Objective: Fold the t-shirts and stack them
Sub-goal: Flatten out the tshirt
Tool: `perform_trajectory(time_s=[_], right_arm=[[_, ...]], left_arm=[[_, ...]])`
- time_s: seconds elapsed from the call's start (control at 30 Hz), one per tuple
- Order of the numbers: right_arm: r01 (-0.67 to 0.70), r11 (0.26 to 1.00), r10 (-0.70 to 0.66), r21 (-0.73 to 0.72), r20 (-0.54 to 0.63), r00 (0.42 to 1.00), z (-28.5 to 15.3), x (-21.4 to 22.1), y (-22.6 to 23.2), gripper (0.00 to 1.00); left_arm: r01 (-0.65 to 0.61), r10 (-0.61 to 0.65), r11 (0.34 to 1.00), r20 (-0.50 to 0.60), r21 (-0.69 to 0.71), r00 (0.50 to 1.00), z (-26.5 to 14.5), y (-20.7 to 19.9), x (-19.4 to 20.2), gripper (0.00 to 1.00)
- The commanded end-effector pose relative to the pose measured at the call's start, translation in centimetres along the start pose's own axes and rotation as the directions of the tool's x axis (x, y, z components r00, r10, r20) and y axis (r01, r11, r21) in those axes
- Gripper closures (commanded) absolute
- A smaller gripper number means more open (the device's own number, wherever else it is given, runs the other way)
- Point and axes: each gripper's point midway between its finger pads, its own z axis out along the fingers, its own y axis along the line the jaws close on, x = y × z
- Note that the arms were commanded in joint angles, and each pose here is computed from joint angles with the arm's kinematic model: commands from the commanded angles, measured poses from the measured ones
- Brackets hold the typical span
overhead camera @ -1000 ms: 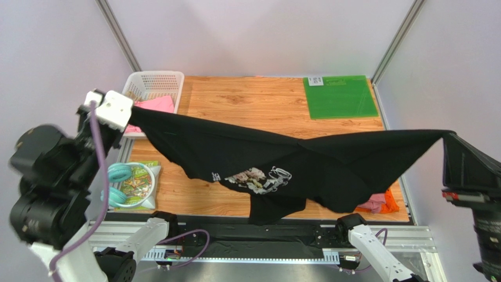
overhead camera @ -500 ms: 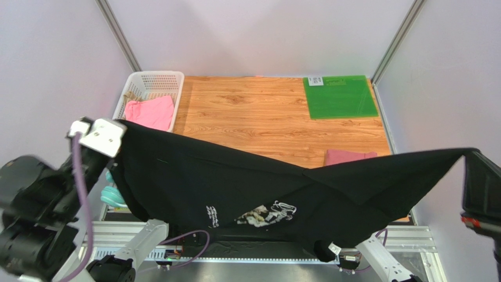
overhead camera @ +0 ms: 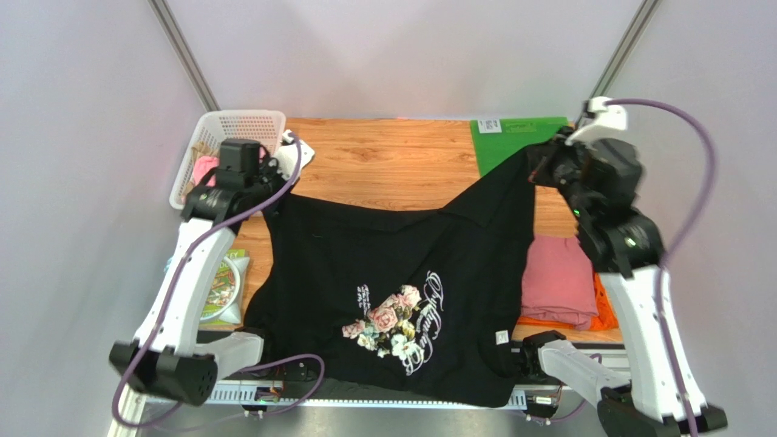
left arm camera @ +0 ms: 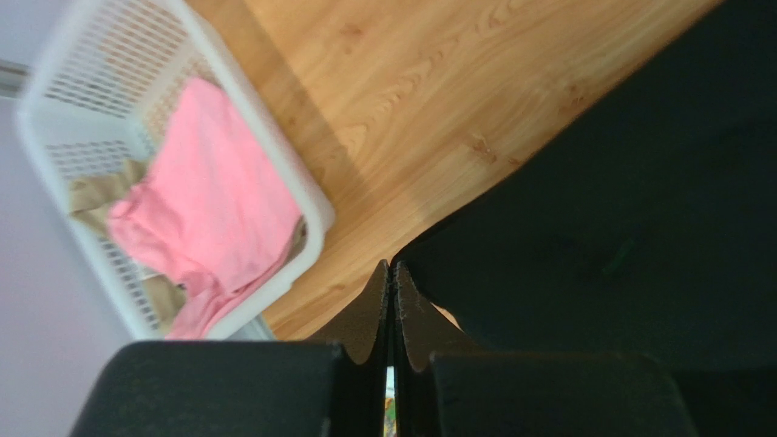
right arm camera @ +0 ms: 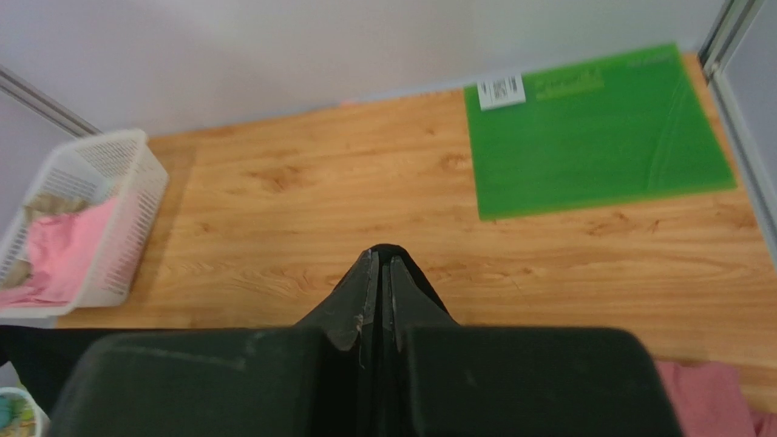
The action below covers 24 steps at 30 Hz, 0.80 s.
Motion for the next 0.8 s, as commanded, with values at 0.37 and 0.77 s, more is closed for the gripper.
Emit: perform_trajectory(time_s=[0.37,0.77], right_arm=[[-0.02,0.998,0.022,0.063,-0.027,0.999,8.9,4.5,-2.0,1.0],[-0.033,0.998,0.037,0.055,-0.067,0.997,10.5,6.3,-2.2,1.0]], left_arm=[[0.014,0.013,0.995,-0.262,0.099,0.965,19.6,-0.1,4.4,0.7],[0.056,-0.047,0.998,-0.273,0.026,0.961,16.0,-0.6,5.8,0.0]])
